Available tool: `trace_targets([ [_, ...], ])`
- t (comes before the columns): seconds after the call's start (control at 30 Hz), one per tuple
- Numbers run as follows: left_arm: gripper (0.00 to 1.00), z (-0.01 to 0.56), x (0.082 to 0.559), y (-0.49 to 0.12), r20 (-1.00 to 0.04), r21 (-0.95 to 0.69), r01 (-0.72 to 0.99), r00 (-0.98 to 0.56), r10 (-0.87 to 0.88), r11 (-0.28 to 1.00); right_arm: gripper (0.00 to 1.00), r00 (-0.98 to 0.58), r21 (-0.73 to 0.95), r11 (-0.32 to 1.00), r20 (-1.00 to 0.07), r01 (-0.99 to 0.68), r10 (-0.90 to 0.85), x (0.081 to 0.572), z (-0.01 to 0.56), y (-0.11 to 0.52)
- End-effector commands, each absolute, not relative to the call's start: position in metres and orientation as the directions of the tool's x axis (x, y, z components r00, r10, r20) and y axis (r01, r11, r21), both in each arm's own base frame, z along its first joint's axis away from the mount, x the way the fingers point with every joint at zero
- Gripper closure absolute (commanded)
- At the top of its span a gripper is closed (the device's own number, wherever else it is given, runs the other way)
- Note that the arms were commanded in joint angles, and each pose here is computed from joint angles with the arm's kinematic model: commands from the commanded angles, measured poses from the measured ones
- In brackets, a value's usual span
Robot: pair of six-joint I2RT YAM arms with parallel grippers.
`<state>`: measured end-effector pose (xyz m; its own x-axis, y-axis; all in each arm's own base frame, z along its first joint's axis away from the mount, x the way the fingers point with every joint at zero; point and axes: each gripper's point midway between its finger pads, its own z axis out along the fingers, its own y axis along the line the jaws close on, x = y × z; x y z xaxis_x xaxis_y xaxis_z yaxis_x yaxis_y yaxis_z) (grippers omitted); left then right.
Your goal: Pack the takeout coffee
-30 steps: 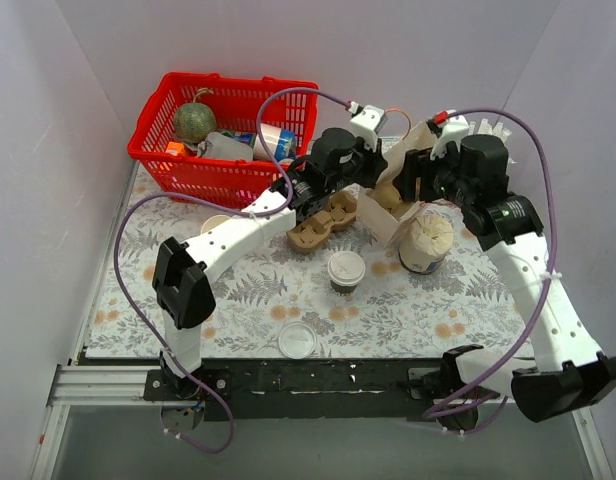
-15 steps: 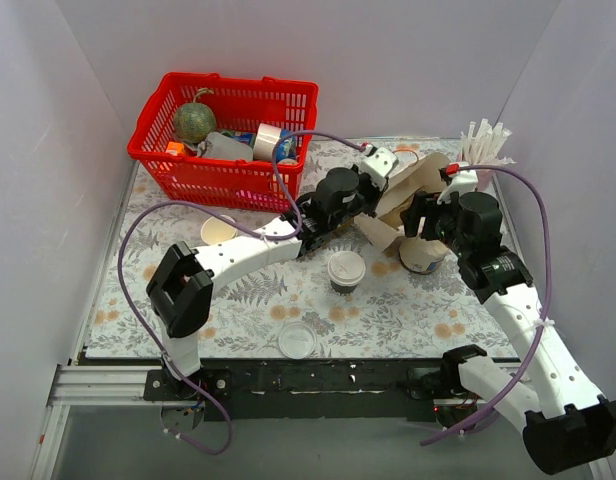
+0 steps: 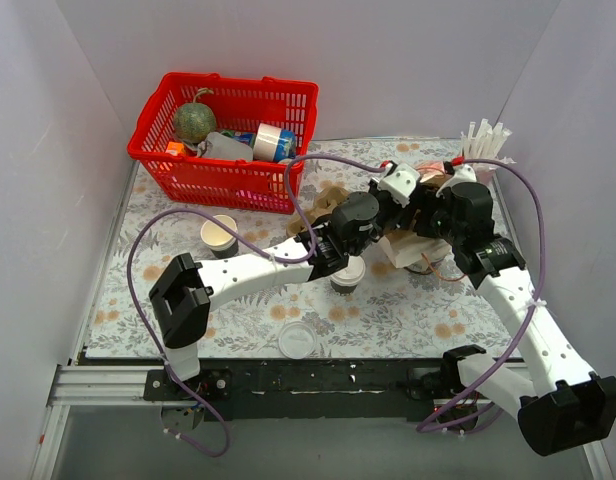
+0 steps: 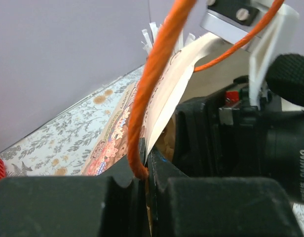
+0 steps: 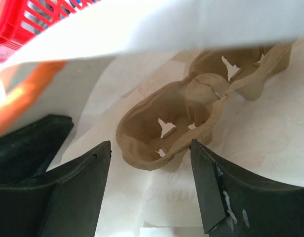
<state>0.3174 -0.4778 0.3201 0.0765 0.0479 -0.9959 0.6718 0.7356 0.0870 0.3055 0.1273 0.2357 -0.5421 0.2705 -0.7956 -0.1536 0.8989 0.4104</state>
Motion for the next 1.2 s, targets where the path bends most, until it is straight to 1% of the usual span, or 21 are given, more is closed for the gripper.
trace_targets([
  [0.0, 1.0, 0.386, 0.317, -0.47, -0.984, -0.004, 0.614, 0.138, -0.112, 0.789, 0.27, -0.46, 0.495, 0.859, -0.799, -0.135, 0.388, 0.312, 0.262, 0.128],
  [0.03, 1.0, 0.385, 0.315, -0.472, -0.986, 0.006, 0.616, 0.136, -0.099, 0.788, 0.27, -0.448, 0.487, 0.866, -0.803, -0.114, 0.392, 0.315, 0.259, 0.124],
  [0.1, 1.0, 0.383, 0.314, -0.473, -0.987, 0.016, 0.617, 0.136, -0.087, 0.787, 0.27, -0.447, 0.462, 0.877, -0.817, -0.131, 0.363, 0.316, 0.258, 0.124],
  [0.2, 1.0, 0.377, 0.32, -0.47, -0.99, 0.013, 0.579, 0.121, -0.07, 0.815, 0.27, -0.452, 0.376, 0.903, -0.856, -0.209, 0.252, 0.307, 0.258, 0.123],
  [0.23, 1.0, 0.374, 0.323, -0.469, -0.991, 0.016, 0.565, 0.116, -0.06, 0.825, 0.27, -0.454, 0.348, 0.913, -0.863, -0.212, 0.224, 0.303, 0.258, 0.12],
  [0.27, 1.0, 0.367, 0.325, -0.469, -0.993, 0.015, 0.553, 0.105, -0.052, 0.833, 0.27, -0.451, 0.327, 0.932, -0.863, -0.155, 0.228, 0.3, 0.258, 0.108],
  [0.33, 1.0, 0.36, 0.329, -0.465, -0.995, -0.004, 0.524, 0.082, -0.054, 0.852, 0.27, -0.455, 0.325, 0.94, -0.856, -0.101, 0.246, 0.294, 0.259, 0.099],
  [0.37, 1.0, 0.356, 0.329, -0.465, -0.995, -0.04, 0.515, 0.055, -0.08, 0.856, 0.27, -0.463, 0.329, 0.943, -0.845, -0.055, 0.267, 0.29, 0.256, 0.092],
  [0.47, 1.0, 0.346, 0.328, -0.459, -0.992, -0.1, 0.498, 0.013, -0.123, 0.862, 0.27, -0.494, 0.346, 0.938, -0.815, 0.006, 0.304, 0.286, 0.242, 0.088],
  [0.5, 1.0, 0.348, 0.325, -0.459, -0.987, -0.14, 0.501, -0.005, -0.159, 0.854, 0.29, -0.516, 0.351, 0.936, -0.799, 0.018, 0.309, 0.285, 0.233, 0.089],
  [0.57, 1.0, 0.346, 0.321, -0.459, -0.985, -0.154, 0.507, -0.013, -0.171, 0.848, 0.3, -0.551, 0.369, 0.929, -0.769, 0.034, 0.325, 0.285, 0.22, 0.093],
  [0.67, 1.0, 0.348, 0.313, -0.459, -0.982, -0.163, 0.519, -0.001, -0.191, 0.839, 0.3, -0.543, 0.414, 0.909, -0.754, 0.046, 0.371, 0.293, 0.221, 0.099],
  [0.83, 1.0, 0.35, 0.307, -0.458, -0.978, -0.165, 0.496, 0.028, -0.206, 0.852, 0.3, -0.467, 0.529, 0.846, -0.734, 0.061, 0.493, 0.309, 0.239, 0.108],
  [0.93, 1.0, 0.353, 0.308, -0.454, -0.976, -0.171, 0.442, 0.049, -0.214, 0.881, 0.31, -0.497, 0.546, 0.835, -0.708, 0.065, 0.502, 0.311, 0.234, 0.114],
  [0.97, 1.0, 0.346, 0.312, -0.451, -0.977, -0.169, 0.396, 0.05, -0.205, 0.903, 0.32, -0.518, 0.552, 0.832, -0.694, 0.063, 0.5, 0.311, 0.23, 0.118],
  [1.0, 1.0, 0.352, 0.315, -0.451, -0.974, -0.183, 0.375, 0.058, -0.221, 0.909, 0.34, -0.528, 0.557, 0.828, -0.686, 0.062, 0.501, 0.31, 0.228, 0.12],
  [1.07, 1.0, 0.345, 0.322, -0.449, -0.976, -0.181, 0.316, 0.06, -0.21, 0.931, 0.35, -0.546, 0.556, 0.829, -0.676, 0.062, 0.495, 0.31, 0.225, 0.122],
  [1.17, 1.0, 0.351, 0.324, -0.452, -0.968, -0.218, 0.304, 0.051, -0.245, 0.927, 0.36, -0.552, 0.531, 0.841, -0.671, 0.108, 0.495, 0.309, 0.214, 0.115],
])
